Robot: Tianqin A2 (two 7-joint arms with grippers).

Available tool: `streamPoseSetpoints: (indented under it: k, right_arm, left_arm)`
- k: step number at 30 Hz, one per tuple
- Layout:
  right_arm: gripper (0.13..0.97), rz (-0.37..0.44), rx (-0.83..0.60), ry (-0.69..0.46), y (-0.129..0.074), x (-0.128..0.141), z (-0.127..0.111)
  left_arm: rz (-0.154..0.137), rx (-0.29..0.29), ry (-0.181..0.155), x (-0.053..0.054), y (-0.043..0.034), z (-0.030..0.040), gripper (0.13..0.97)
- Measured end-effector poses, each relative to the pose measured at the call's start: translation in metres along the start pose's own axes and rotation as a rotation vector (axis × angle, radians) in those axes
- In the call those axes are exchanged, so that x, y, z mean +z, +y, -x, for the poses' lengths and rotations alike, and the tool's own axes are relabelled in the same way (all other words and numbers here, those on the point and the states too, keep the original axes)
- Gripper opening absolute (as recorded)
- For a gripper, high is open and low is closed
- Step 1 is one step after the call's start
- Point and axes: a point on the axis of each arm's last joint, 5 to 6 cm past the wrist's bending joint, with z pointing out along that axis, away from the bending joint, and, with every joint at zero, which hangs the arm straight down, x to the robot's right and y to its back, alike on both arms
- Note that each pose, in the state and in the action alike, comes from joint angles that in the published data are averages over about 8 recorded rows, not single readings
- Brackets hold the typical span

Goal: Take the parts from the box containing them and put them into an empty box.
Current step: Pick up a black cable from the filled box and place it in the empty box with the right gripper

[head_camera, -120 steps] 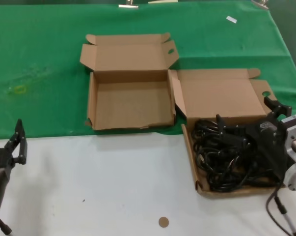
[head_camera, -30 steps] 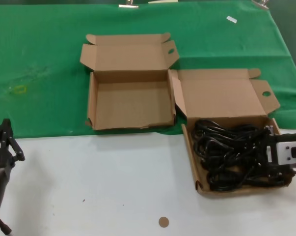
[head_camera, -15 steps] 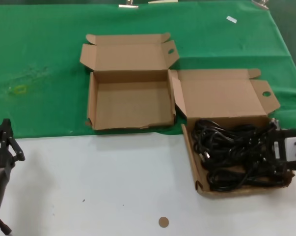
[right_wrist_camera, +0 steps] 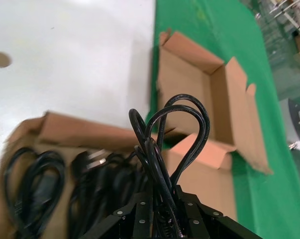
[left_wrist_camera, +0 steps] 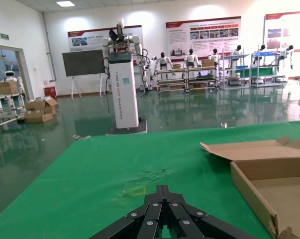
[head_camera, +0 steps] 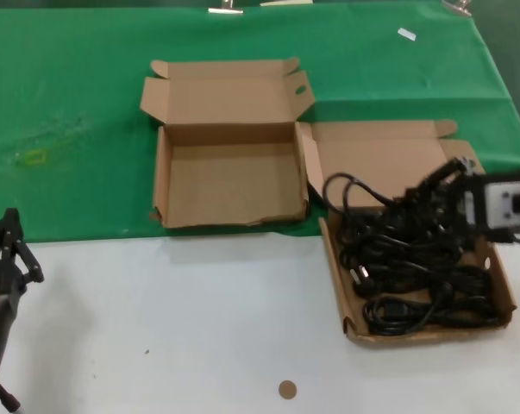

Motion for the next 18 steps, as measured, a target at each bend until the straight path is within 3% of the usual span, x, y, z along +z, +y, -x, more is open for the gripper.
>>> streamPoseSetpoints:
  k: [18]
  right_arm:
    - [0.222, -0.086, -0.048, 0.040, -0.047, 0.058, -0.056]
  left_arm:
    - [0.000, 0.000, 0.000, 0.000, 0.0000, 0.0000, 0.144]
